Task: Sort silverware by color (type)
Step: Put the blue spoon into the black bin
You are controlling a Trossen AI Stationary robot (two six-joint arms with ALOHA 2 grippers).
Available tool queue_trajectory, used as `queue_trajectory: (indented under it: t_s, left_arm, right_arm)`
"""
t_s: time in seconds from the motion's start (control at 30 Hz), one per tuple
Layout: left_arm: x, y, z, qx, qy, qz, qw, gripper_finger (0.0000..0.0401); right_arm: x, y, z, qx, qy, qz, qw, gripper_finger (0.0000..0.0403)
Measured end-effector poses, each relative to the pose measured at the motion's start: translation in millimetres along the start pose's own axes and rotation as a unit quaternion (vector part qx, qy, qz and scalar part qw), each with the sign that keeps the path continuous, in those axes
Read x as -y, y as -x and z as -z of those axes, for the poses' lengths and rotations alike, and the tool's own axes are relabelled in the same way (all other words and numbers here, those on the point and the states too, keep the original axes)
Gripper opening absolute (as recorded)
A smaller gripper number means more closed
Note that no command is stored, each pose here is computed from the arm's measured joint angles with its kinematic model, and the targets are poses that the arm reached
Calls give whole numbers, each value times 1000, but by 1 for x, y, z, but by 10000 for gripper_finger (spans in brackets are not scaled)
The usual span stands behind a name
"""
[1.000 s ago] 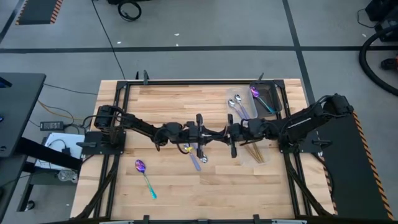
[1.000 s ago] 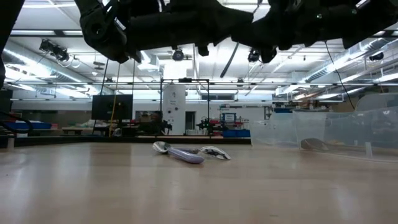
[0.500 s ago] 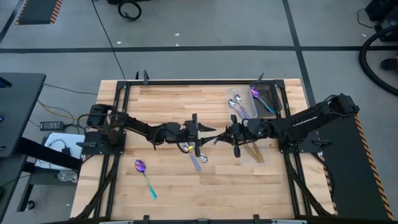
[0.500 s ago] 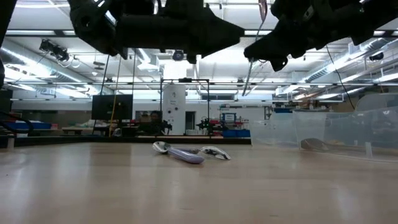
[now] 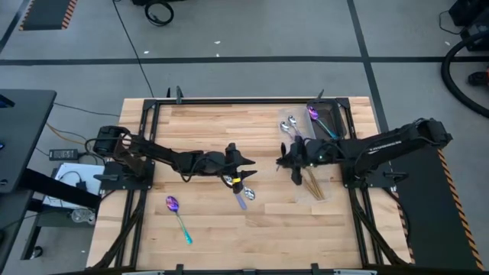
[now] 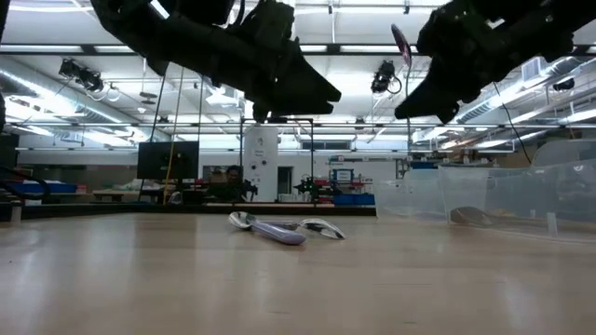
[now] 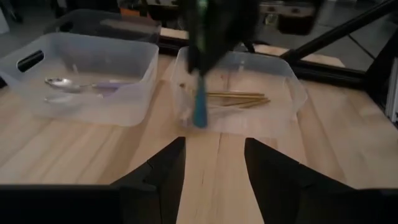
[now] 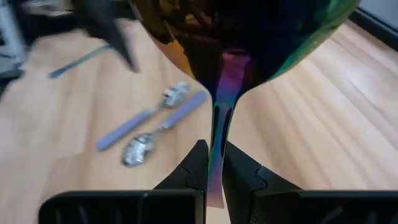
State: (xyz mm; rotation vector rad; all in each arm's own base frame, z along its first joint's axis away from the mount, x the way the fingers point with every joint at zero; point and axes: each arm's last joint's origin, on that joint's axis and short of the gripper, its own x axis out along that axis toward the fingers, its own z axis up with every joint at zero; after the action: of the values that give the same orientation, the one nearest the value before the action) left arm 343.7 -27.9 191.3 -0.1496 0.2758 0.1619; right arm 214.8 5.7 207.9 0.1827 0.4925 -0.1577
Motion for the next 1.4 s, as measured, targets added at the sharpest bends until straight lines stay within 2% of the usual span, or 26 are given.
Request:
queue_trajectory:
  t_s: [0.2,0.27,0.4,0.67,1.03,1.4]
  left_arm:
    - [0,0,3,-15,16,-3,1000,172]
    - [-1,0,6,-26,19,-5,999,172]
    - [0,0,6,-28,18,-5,999,172]
    - [-1,0,8,-36,16,-6,999,172]
    - [-1,0,8,-36,13,-6,999,172]
    - [-1,-1,9,-37,10,-7,999,172]
  right_arm:
    - [19,19,-6,-33,-40,53,997,35]
    - [25,26,-9,-45,-44,89,994,35]
    - [39,38,-13,-69,-53,172,981,35]
    - [63,50,-16,-130,-93,249,955,36]
    - [89,63,-13,-244,-132,314,908,36]
    - [101,66,-14,-299,-150,341,878,36]
